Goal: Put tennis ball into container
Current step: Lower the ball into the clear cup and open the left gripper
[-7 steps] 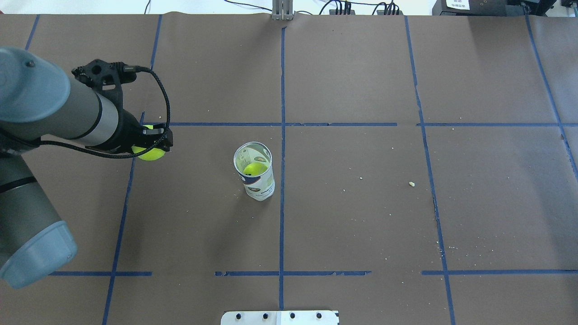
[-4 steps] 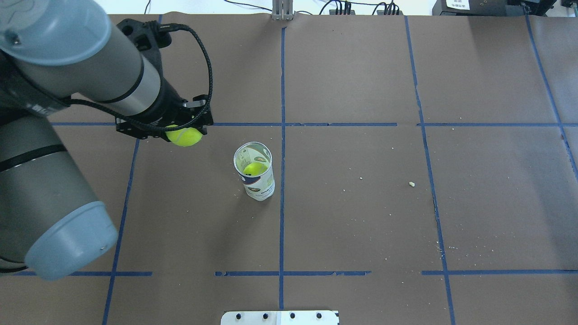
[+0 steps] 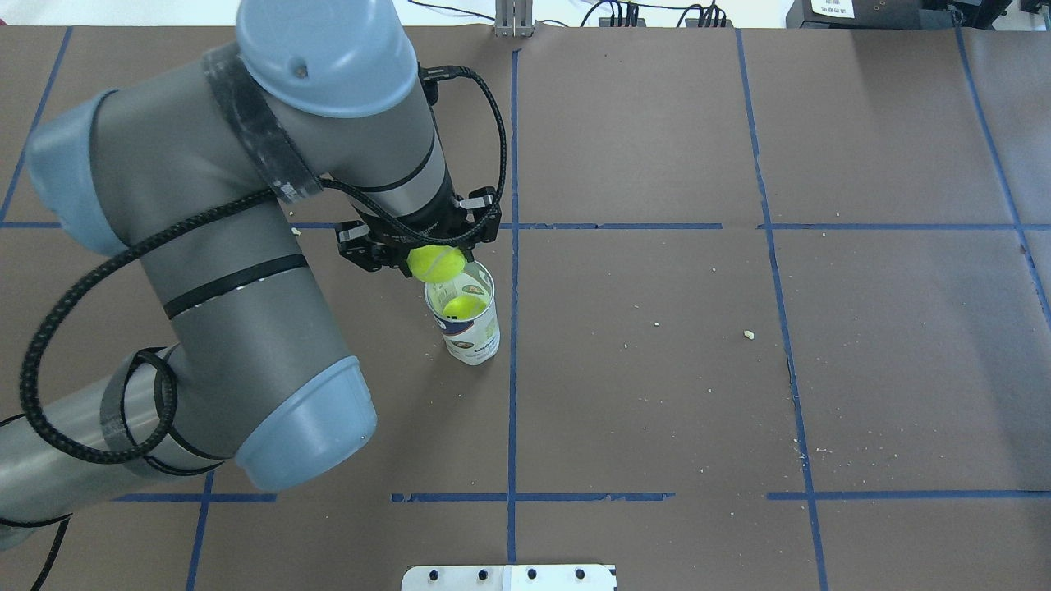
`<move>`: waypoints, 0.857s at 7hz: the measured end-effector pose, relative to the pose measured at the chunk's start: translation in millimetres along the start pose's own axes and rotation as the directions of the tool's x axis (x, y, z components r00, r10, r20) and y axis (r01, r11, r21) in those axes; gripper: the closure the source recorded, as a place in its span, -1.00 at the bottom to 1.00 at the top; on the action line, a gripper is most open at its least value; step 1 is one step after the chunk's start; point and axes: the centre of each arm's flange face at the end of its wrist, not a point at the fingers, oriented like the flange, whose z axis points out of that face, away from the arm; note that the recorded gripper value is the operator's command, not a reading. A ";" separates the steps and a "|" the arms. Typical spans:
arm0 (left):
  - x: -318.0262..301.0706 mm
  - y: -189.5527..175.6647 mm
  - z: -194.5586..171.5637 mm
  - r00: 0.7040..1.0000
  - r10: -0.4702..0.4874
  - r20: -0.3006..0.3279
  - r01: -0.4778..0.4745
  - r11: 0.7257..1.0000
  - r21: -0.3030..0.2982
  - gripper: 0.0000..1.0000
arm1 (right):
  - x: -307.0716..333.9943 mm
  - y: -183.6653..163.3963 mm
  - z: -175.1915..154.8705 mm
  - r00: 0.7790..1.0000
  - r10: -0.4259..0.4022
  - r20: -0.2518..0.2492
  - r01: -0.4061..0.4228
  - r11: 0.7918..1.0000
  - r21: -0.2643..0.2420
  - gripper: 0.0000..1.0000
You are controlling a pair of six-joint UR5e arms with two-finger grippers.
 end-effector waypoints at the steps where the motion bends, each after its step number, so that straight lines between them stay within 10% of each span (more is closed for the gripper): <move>1: 3.8 6.6 5.9 1.000 0.008 0.004 -0.008 1.000 -0.012 -0.06 | 0.0 0.0 0.0 1.000 0.000 0.000 0.000 1.000 0.000 -1.00; 2: 5.2 9.4 8.7 1.000 0.014 0.006 -0.014 1.000 -0.017 -0.89 | 0.0 0.0 0.0 1.000 0.000 0.000 0.000 1.000 0.000 -1.00; 6: 4.9 12.3 7.6 1.000 0.025 0.000 -0.025 1.000 -0.019 -1.00 | -0.1 -0.1 -0.1 1.000 0.000 0.000 0.000 1.000 0.000 -1.00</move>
